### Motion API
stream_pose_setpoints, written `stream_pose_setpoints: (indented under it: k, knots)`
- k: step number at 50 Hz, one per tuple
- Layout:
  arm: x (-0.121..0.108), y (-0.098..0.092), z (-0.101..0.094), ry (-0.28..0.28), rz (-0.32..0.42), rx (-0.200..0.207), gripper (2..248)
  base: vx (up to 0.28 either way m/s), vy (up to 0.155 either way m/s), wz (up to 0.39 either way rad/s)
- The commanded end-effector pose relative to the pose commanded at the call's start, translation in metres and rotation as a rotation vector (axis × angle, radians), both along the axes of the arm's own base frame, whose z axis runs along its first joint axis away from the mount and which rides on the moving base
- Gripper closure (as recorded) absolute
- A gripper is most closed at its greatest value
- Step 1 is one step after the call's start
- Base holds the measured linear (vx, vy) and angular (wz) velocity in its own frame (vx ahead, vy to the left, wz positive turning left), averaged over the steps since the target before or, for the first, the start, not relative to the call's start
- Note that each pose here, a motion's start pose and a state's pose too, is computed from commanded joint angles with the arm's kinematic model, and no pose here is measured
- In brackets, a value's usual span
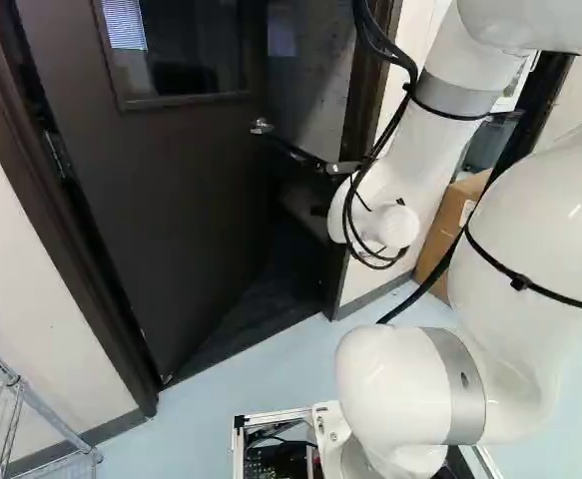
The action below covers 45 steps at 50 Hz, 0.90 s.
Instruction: Open the door and move inside
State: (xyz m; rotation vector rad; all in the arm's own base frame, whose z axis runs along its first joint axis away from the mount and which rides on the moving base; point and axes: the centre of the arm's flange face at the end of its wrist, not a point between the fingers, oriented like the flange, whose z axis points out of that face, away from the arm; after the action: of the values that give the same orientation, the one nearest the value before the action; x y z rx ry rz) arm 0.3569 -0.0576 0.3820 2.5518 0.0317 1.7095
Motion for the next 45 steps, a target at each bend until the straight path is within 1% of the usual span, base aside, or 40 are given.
stream_pose_setpoints:
  k: [17, 45]
  knots:
    - [0.0, 0.0, 0.0, 0.0, 0.0, 0.0, 3, 0.064, 0.07, -0.01]
    - [0.0, 0.0, 0.0, 0.0, 0.0, 0.0, 3, 0.107, 0.084, -0.02]
